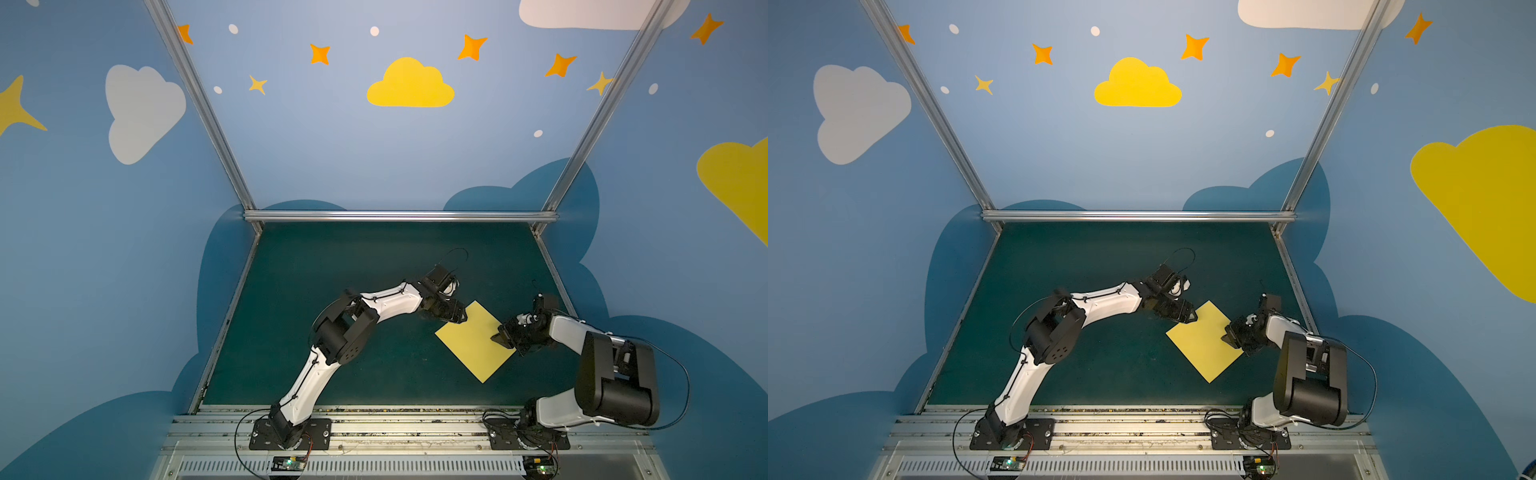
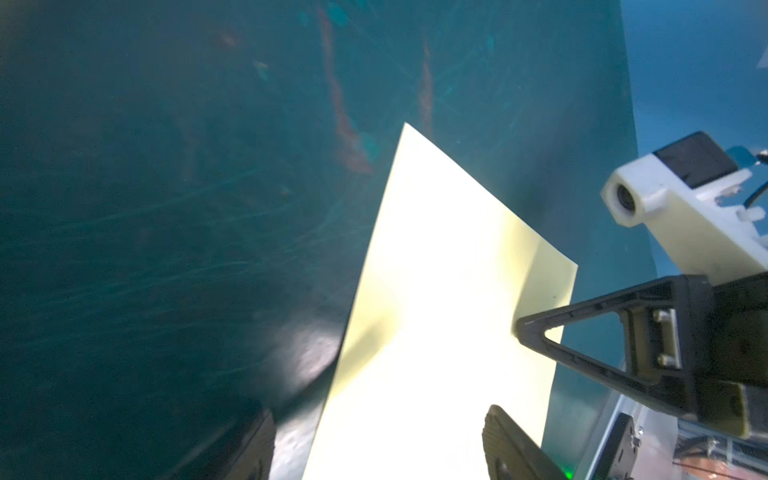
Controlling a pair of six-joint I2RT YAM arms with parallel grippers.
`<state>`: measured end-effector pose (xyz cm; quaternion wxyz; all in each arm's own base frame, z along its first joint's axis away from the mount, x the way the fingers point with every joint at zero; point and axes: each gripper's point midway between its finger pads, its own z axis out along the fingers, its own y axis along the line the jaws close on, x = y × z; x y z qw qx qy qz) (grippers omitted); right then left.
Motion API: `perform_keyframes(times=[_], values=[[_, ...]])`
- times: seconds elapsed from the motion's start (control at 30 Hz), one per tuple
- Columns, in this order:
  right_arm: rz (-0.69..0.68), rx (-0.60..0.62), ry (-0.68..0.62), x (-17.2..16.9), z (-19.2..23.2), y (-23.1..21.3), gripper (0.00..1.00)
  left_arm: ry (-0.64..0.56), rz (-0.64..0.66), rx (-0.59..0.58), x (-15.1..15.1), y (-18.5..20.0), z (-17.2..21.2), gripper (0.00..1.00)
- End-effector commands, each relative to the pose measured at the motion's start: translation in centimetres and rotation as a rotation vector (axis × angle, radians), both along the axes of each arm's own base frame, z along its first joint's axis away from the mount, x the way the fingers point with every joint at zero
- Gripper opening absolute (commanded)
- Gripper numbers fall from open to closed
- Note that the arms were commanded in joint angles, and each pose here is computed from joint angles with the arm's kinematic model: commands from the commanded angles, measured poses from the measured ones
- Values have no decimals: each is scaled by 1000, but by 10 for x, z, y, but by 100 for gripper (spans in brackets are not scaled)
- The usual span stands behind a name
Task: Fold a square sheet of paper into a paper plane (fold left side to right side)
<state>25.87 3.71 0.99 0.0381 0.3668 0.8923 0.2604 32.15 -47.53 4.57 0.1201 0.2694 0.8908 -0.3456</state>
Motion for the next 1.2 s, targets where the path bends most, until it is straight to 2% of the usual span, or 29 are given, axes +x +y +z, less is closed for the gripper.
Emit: perform_keyframes(times=[0.0,0.17,0.37,0.57,0.73,0.77,0.8,0.83,0.9,1.07,1.17], values=[[-6,-53,92,-18,-22,-7,0,86,-76,39,-27,-4,-26,79],[-6,-54,96,-19,-23,-7,0,134,-121,8,-41,-13,-31,79],[-5,-57,99,-19,-23,-7,0,159,-170,-69,-48,-23,-16,79],[22,-46,73,-14,-17,-5,0,82,-112,-43,-41,-9,-3,79],[8,-81,-5,-1,13,-15,0,85,-84,3,-47,6,-8,79],[-6,-106,-25,4,24,-21,12,81,-79,6,-48,8,-8,79],[-23,-130,-35,6,32,-28,29,77,-69,15,-47,12,-10,79],[-38,-149,-38,4,37,-34,39,75,-60,14,-46,14,-10,79],[-69,-184,-36,1,44,-45,53,75,-49,7,-46,17,-7,79],[-136,-200,-10,-5,43,-66,74,49,-23,-10,-39,23,9,79],[-133,-194,13,-4,38,-72,79,36,-2,-26,-33,28,22,80]])
